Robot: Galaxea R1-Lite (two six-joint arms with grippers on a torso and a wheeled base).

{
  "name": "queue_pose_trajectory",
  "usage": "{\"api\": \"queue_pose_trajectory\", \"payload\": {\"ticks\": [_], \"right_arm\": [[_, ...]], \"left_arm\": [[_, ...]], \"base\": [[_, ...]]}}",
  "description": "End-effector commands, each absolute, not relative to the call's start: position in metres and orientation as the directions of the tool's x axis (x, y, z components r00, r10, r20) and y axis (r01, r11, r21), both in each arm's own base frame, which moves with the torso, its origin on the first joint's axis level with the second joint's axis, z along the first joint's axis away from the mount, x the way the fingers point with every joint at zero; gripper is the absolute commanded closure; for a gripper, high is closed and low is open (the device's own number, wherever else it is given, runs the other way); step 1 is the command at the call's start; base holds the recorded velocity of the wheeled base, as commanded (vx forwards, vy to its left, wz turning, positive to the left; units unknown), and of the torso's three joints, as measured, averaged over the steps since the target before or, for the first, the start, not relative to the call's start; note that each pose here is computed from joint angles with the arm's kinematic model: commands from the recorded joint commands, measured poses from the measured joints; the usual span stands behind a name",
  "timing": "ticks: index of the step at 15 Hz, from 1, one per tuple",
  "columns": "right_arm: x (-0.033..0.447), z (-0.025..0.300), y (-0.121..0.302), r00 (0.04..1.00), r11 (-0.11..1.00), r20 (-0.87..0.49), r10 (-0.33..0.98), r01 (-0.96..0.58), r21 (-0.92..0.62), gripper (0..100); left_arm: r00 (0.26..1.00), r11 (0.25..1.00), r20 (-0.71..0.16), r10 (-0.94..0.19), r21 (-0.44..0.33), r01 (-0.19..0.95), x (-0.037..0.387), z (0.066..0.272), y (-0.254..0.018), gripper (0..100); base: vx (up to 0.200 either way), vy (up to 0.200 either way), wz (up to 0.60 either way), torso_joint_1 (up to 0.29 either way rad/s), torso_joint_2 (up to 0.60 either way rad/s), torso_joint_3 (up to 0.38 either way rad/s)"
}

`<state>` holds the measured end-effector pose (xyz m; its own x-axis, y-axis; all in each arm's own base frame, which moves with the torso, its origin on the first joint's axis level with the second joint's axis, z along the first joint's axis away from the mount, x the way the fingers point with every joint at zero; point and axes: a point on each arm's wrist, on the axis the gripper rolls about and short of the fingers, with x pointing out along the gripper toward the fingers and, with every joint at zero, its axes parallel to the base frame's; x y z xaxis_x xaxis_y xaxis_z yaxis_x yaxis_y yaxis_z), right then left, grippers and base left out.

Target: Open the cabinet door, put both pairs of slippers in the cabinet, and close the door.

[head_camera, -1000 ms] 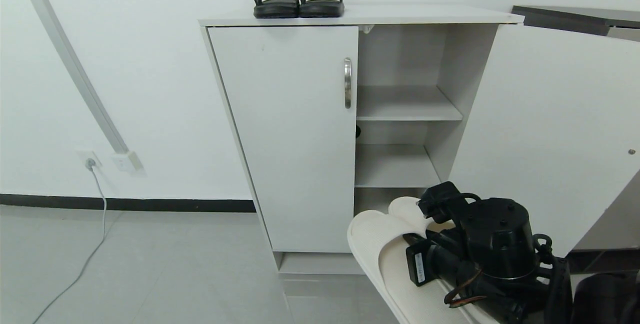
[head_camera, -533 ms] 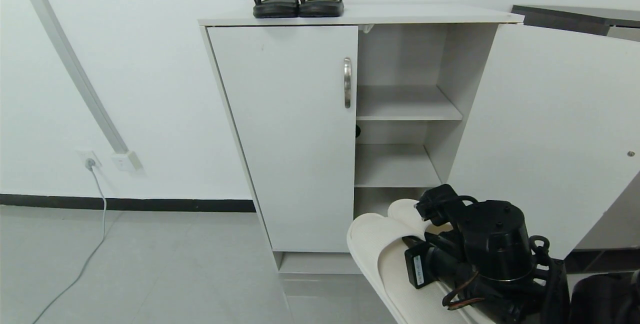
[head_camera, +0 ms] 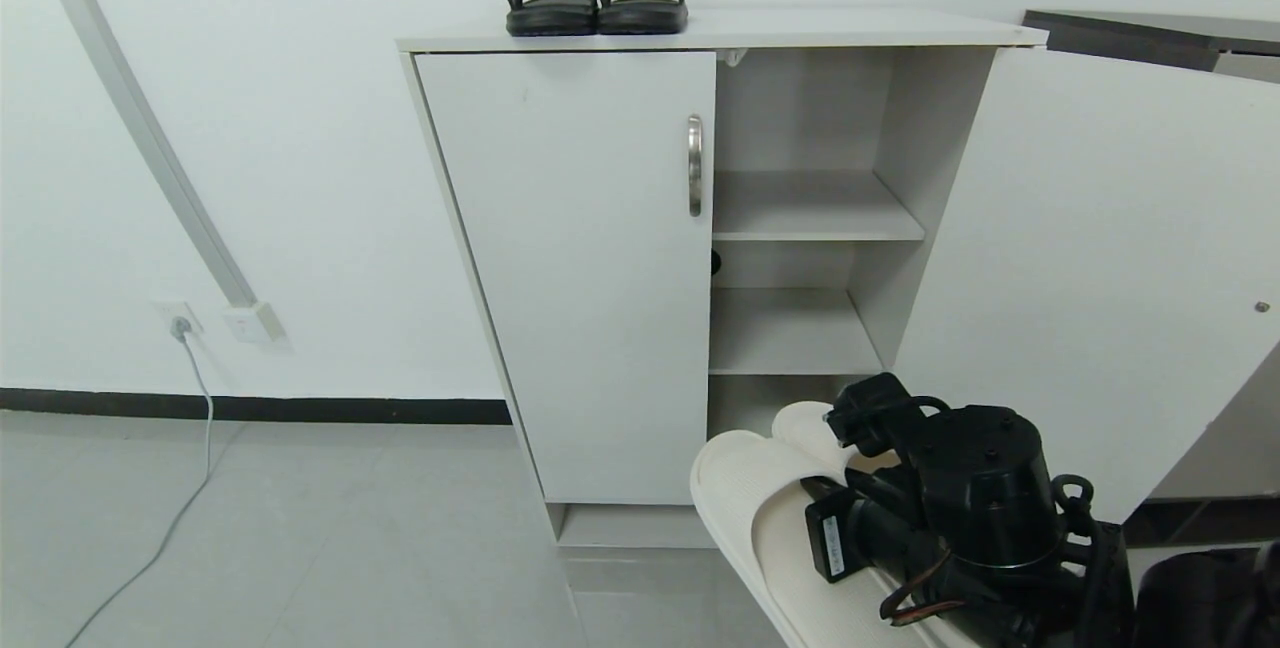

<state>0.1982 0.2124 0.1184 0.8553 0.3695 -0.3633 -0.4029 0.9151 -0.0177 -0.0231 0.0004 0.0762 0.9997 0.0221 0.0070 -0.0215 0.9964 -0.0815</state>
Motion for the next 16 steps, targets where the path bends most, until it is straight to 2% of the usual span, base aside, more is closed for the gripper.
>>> {"api": "queue_pose_trajectory", "payload": {"ticks": [1, 3, 6, 9, 15, 16], "right_arm": [[0.201, 0.117, 0.215, 0.856, 0.916, -0.363, 0.367, -0.401, -0.02, 100], [0.213, 0.112, 0.228, 0.888, 0.942, -0.352, 0.297, -0.333, -0.043, 100], [0.248, 0.1, 0.265, 0.959, 0.996, -0.274, 0.071, -0.085, -0.037, 100], [0.268, 0.092, 0.272, 0.969, 0.997, -0.238, -0.066, 0.056, -0.047, 100], [0.277, 0.087, 0.267, 0.967, 0.995, -0.237, -0.096, 0.088, -0.045, 100], [0.278, 0.085, 0.267, 0.967, 0.995, -0.236, -0.099, 0.091, -0.044, 100]], "left_arm": [[1.0, 0.996, 0.005, 0.023, -0.083, -0.023, -0.023, 0.076, 0.0, 100], [1.0, 0.996, 0.005, 0.025, -0.084, -0.024, -0.023, 0.076, 0.0, 100], [1.0, 0.996, 0.005, 0.023, -0.083, -0.023, -0.023, 0.076, 0.0, 100], [1.0, 0.996, 0.005, 0.021, -0.081, -0.021, -0.023, 0.076, 0.0, 100], [1.0, 0.996, 0.005, 0.02, -0.081, -0.02, -0.023, 0.076, 0.0, 100], [1.0, 0.996, 0.005, 0.02, -0.081, -0.02, -0.023, 0.076, 0.0, 100]], "base": [[0.0, 0.0, 0.0, 0.0, 0.0, 0.0], [0.0, 0.0, 0.0, 0.0, 0.0, 0.0], [0.0, 0.0, 0.0, 0.0, 0.0, 0.0], [0.0, 0.0, 0.0, 0.0, 0.0, 0.0], [0.0, 0.0, 0.0, 0.0, 0.0, 0.0], [0.0, -0.2, 0.0, 0.007, -0.01, 0.007]]}}
